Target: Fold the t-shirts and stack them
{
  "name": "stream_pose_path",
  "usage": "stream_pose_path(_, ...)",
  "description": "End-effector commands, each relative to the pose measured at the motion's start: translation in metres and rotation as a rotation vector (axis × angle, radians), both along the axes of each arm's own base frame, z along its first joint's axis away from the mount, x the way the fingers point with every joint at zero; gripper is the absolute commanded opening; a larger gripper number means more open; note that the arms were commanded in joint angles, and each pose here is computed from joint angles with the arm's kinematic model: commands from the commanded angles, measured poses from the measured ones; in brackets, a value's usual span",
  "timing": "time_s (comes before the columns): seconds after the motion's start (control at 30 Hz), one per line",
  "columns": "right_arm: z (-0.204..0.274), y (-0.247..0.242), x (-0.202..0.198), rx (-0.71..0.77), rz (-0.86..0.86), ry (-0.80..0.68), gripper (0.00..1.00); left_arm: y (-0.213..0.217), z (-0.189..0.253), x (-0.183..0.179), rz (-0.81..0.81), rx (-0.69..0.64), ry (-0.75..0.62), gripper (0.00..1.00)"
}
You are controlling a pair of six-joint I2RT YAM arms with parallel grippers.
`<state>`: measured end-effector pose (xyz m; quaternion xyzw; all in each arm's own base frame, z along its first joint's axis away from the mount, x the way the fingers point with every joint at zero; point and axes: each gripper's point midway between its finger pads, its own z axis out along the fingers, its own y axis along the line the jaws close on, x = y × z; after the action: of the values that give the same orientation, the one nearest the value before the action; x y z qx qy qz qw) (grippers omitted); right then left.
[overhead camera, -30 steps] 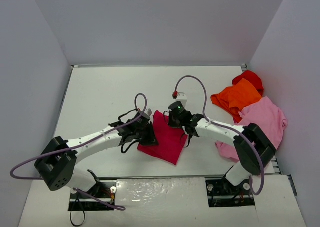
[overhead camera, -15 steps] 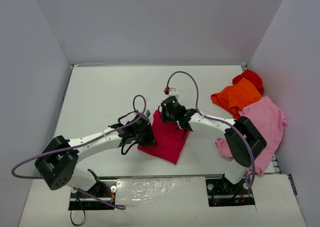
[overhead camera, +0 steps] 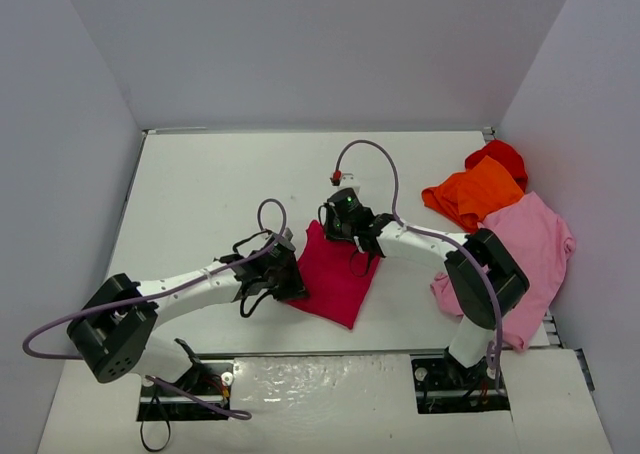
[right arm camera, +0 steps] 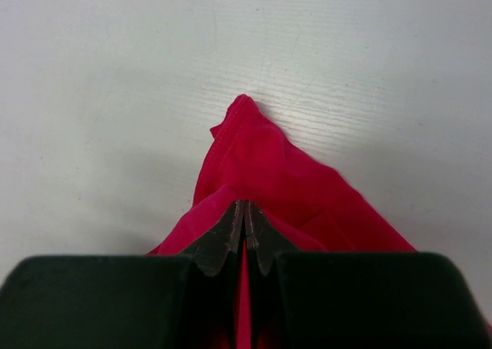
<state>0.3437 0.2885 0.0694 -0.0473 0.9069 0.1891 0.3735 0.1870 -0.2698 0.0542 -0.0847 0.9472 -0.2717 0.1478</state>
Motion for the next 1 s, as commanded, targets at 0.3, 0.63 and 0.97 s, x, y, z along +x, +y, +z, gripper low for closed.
stream_pose_path(0.3, 0.065, 0.003, -0.024, 0.155, -0.008, -0.045, 0.00, -0.027, 0.004, 0.017, -0.023, -0.057, -0.027, 0.00)
stream_pose_path(0.63, 0.007, 0.031, -0.031, 0.170, 0.056, 0.058, 0.00, -0.030, 0.001, 0.018, -0.034, -0.051, -0.022, 0.00)
stream_pose_path(0.97, -0.022, 0.004, 0.024, -0.062, -0.018, -0.071, 0.00, -0.033, -0.005, 0.015, -0.049, -0.042, -0.008, 0.00)
